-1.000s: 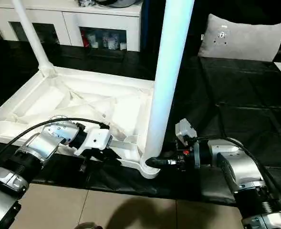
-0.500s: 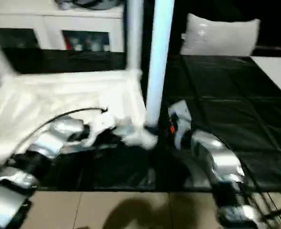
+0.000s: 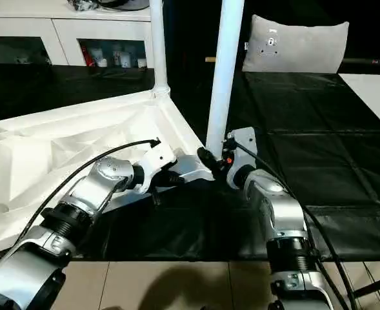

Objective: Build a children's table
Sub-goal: Rotate leg to tighten

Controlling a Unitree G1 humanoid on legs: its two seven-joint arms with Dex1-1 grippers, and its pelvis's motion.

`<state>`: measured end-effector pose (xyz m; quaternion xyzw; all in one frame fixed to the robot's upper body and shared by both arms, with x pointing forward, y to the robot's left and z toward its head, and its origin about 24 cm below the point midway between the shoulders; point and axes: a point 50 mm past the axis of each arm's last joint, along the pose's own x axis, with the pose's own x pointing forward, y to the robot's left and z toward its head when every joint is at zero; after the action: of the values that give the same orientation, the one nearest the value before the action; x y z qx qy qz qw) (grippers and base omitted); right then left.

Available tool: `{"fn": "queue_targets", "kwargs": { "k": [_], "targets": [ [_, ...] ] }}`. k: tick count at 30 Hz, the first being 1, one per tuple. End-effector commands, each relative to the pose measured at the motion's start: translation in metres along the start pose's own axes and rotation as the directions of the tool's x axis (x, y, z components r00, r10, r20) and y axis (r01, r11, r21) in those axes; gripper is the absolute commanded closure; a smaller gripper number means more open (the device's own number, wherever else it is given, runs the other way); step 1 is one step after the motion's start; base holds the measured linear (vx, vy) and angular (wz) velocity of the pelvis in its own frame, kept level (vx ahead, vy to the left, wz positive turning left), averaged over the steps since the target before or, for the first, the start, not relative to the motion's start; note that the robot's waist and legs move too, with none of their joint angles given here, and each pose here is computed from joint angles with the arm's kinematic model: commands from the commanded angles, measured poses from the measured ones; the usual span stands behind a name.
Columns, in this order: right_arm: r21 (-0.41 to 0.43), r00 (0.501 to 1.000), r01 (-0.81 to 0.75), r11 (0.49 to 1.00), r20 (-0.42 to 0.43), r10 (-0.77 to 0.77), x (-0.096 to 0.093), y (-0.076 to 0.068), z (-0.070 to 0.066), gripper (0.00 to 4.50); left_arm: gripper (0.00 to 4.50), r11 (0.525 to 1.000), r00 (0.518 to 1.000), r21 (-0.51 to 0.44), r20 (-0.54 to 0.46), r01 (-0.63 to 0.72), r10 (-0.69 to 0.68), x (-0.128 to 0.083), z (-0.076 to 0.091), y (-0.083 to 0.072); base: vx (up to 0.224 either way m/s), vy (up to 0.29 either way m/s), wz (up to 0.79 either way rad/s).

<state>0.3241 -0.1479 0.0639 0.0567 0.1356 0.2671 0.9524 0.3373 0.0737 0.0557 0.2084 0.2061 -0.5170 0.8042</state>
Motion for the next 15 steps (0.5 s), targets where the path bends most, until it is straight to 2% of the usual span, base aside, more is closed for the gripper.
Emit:
{"fn": "queue_targets", "kwargs": {
  "k": [1, 5, 8, 9, 10, 12, 15],
  "targets": [
    [0.000, 0.997, -0.080, 0.997, -0.004, 0.080, -0.002, 0.004, -0.002, 0.96, 4.50, 0.997, 0.999, 0.063, -0.006, 0.050, -0.049, -0.001, -0.003, -0.005, 0.000, 0.000, 0.00],
    [-0.049, 0.984, -0.178, 0.983, -0.017, 0.177, -0.020, -0.012, -0.001, 0.96, 4.50, 0.974, 0.988, 0.165, -0.029, 0.156, -0.153, -0.014, -0.013, -0.005, 0.000, 0.000, 0.00],
    [-0.101, 0.968, -0.249, 0.963, -0.041, 0.246, -0.028, -0.014, 0.000, 0.86, 4.50, 0.959, 0.978, 0.191, -0.049, 0.207, -0.201, -0.019, -0.017, -0.005, 0.000, 0.000, 0.00],
    [-0.120, 0.961, -0.274, 0.954, -0.054, 0.270, -0.031, -0.014, -0.001, 0.58, 4.50, 0.949, 0.972, 0.210, -0.053, 0.235, -0.229, -0.021, -0.018, -0.006, 0.000, 0.000, 0.00],
    [-0.138, 0.955, -0.295, 0.946, -0.069, 0.288, -0.033, -0.015, -0.001, 0.51, 4.50, 0.939, 0.965, 0.223, -0.056, 0.261, -0.255, -0.022, -0.019, -0.008, 0.000, 0.000, 0.00],
    [-0.167, 0.943, -0.332, 0.928, -0.095, 0.320, -0.036, -0.016, -0.002, 0.49, 4.50, 0.918, 0.950, 0.248, -0.061, 0.311, -0.306, -0.025, -0.019, -0.010, 0.000, 0.000, 0.00],
    [-0.204, 0.883, -0.469, 0.859, -0.139, 0.449, -0.045, -0.012, -0.002, 0.49, 4.50, 0.867, 0.912, 0.285, -0.080, 0.408, -0.403, -0.032, -0.022, -0.014, 0.000, 0.000, 0.00]
  ]
}}
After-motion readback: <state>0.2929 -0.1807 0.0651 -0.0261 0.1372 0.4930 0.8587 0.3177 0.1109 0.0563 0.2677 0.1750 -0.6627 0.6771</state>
